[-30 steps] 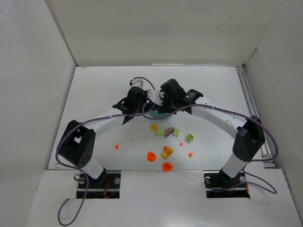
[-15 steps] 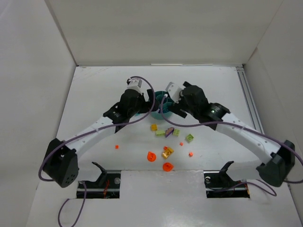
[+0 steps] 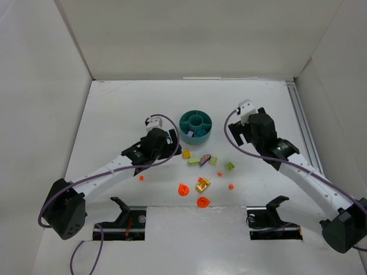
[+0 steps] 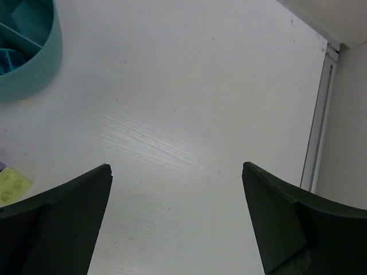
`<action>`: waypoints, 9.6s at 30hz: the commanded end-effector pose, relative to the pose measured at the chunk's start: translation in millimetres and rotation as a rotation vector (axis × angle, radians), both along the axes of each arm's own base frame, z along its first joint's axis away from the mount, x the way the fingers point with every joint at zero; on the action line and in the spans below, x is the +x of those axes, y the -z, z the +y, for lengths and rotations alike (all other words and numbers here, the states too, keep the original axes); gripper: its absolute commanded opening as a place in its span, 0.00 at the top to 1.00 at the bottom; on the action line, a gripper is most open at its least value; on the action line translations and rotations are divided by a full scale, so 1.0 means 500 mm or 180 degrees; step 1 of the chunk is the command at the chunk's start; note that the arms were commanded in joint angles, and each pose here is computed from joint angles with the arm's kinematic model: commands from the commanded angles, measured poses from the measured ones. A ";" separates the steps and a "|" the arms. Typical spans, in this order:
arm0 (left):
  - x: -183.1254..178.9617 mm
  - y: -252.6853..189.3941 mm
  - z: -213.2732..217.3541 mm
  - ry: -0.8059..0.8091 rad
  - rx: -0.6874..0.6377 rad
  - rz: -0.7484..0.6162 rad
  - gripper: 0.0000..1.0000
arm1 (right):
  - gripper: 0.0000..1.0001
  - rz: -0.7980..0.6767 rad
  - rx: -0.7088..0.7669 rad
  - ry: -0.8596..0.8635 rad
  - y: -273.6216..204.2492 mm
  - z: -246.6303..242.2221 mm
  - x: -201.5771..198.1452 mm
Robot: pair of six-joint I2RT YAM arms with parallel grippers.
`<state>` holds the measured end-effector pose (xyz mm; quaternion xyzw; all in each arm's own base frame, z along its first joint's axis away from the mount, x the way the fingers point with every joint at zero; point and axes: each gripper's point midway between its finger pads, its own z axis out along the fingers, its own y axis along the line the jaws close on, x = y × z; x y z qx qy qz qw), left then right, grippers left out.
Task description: Sort the legos into containers by color
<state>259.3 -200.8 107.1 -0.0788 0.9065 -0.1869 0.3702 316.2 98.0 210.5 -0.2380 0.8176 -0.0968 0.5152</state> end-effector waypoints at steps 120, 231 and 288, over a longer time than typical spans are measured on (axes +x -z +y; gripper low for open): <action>0.218 -0.182 -0.096 -0.0985 -0.0245 -0.2192 0.73 | 0.07 0.0138 0.0306 0.0078 0.049 -0.071 0.028; 0.220 -0.165 -0.274 0.0500 0.0651 -0.1011 0.90 | 0.00 0.0290 0.0252 0.0700 0.073 -0.152 0.016; 0.058 -0.082 0.100 -0.0753 0.0195 -0.0372 0.00 | 0.08 0.1009 -0.0119 -0.1762 0.217 0.246 -0.045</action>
